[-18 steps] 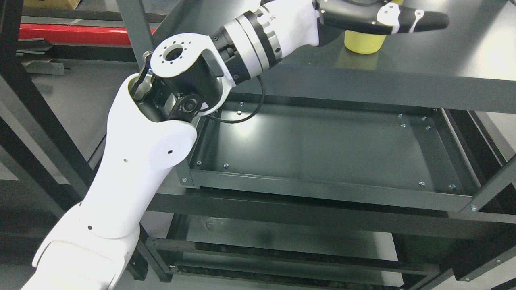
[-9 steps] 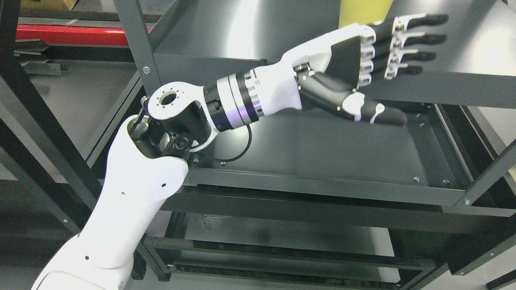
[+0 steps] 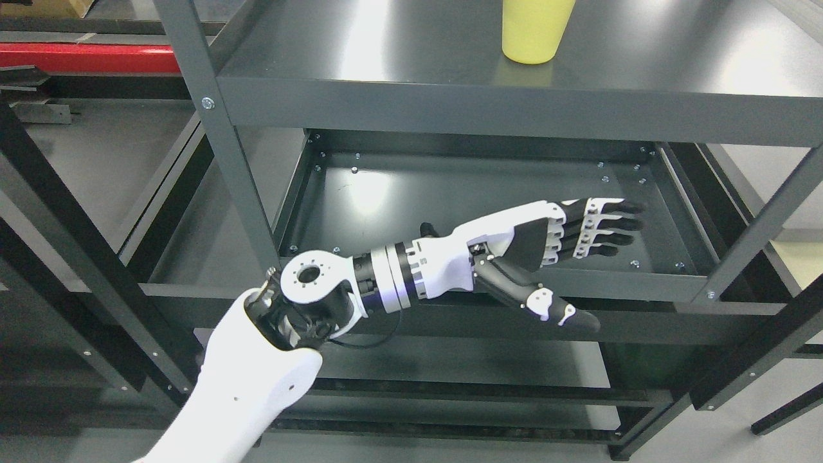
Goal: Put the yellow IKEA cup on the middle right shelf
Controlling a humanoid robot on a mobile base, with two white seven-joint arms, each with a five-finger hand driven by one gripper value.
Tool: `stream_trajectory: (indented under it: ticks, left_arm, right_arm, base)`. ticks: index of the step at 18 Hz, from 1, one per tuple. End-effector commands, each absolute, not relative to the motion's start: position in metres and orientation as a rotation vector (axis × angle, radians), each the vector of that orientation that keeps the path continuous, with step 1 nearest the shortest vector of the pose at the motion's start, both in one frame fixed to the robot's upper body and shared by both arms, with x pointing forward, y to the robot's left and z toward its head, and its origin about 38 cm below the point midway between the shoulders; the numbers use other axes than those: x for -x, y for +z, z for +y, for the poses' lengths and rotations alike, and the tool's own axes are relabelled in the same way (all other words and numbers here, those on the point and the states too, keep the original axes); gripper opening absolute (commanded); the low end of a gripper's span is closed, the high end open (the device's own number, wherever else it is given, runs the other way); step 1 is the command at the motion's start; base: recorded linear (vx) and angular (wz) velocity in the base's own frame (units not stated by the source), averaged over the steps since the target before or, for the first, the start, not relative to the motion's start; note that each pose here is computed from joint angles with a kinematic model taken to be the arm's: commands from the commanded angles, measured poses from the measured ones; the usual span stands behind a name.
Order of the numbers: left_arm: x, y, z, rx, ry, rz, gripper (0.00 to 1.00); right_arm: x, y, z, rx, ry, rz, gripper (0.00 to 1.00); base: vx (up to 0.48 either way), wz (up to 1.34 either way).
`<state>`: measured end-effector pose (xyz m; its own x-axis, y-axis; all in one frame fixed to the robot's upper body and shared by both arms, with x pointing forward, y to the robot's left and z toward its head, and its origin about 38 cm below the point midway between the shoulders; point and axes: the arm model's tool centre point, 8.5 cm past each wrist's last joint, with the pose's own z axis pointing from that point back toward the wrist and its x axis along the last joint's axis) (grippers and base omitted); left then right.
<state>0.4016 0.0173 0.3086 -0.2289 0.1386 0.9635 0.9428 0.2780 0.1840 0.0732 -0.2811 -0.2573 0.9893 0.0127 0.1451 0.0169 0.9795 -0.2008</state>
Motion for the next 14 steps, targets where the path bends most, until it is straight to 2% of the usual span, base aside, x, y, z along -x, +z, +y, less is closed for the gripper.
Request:
stream_trajectory:
  ticks: [1, 3, 7, 14]
  left_arm:
    - [-0.44, 0.184, 0.051, 0.602, -0.763, -1.607, 0.98]
    - [-0.469, 0.166, 0.103, 0.34, -0.552, -1.631, 0.98]
    - [-0.483, 0.167, 0.161, -0.03, -0.133, -1.746, 0.99]
    - [-0.466, 0.17, 0.144, 0.084, -0.244, -1.764, 0.99]
  right_arm:
    - [-0.064, -0.257, -0.291, 0.216, -0.008, -0.132, 0.99]
    - [-0.064, -0.257, -0.291, 0.216, -0.008, -0.132, 0.99]
    - [-0.064, -0.257, -0.291, 0.216, -0.008, -0.132, 0.99]
    - [-0.064, -0.257, -0.291, 0.216, -0.008, -0.132, 0.99]
  base:
    - [-0.025, -0.06]
    - [0.0, 0.0]
    - [0.0, 0.0]
    - [0.0, 0.0]
